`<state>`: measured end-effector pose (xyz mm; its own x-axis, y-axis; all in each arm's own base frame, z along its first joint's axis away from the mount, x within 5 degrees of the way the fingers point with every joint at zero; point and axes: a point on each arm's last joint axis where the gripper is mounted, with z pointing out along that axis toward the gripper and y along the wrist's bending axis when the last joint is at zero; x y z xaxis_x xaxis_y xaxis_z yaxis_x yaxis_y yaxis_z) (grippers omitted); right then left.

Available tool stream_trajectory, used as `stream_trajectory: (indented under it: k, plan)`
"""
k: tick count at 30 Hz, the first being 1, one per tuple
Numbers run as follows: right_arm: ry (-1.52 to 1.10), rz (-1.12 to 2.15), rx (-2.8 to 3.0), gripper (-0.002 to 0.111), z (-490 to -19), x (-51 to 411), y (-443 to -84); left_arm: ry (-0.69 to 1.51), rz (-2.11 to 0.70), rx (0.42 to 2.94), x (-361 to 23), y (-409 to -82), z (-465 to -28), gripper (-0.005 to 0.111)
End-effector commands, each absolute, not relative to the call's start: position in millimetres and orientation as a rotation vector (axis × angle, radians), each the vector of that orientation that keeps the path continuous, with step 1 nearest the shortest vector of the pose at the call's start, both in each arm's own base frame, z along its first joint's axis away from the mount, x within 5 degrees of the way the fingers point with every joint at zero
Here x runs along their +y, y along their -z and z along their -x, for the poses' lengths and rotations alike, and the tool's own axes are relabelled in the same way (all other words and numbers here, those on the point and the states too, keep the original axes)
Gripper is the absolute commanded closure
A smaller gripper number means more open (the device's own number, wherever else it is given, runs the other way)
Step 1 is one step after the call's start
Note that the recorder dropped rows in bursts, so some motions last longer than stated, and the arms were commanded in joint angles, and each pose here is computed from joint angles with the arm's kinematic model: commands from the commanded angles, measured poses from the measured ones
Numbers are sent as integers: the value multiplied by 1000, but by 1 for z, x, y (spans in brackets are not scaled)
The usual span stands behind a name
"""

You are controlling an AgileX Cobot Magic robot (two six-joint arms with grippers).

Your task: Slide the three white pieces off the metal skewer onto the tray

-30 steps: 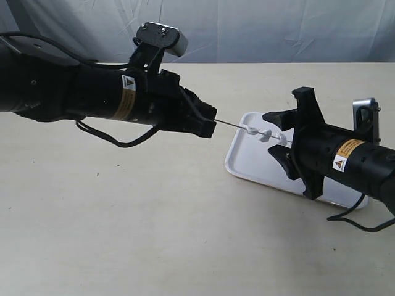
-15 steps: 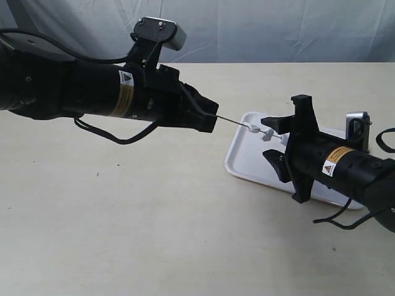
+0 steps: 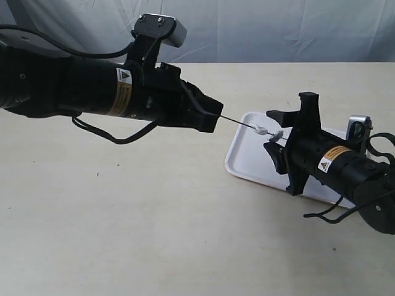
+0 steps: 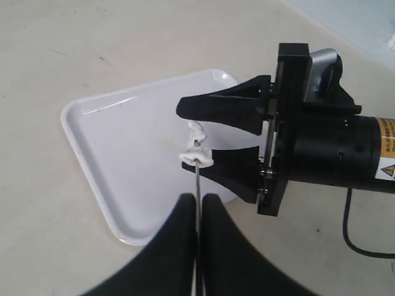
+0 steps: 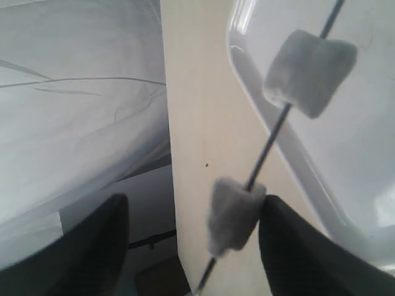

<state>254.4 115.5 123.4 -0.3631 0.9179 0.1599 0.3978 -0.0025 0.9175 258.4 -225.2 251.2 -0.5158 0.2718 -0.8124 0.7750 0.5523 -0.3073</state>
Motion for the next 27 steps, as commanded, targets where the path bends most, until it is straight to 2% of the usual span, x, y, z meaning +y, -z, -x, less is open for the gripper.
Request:
stream_trajectory:
  k: [1,6,13,15,19,27]
  plan:
    - [-1387,-1314,1786,53,-264,122,-126,886,-838,2053,-224,-253,-257,107]
    - [-1389,-1310,1787,71,-265,123,-127,850,-848,2052,-223,-252,-258,107]
    - [-1364,-1314,1826,73,-264,123,-124,838,-846,2052,-222,-251,-259,107]
    - [-1366,-1304,1835,81,-263,124,-124,832,-846,2052,-222,-251,-259,107]
    - [-1370,-1276,1850,108,-263,125,-125,824,-841,2053,-222,-251,-260,107]
    - [-1338,-1196,1876,109,-263,125,-125,817,-847,2052,-222,-251,-260,107]
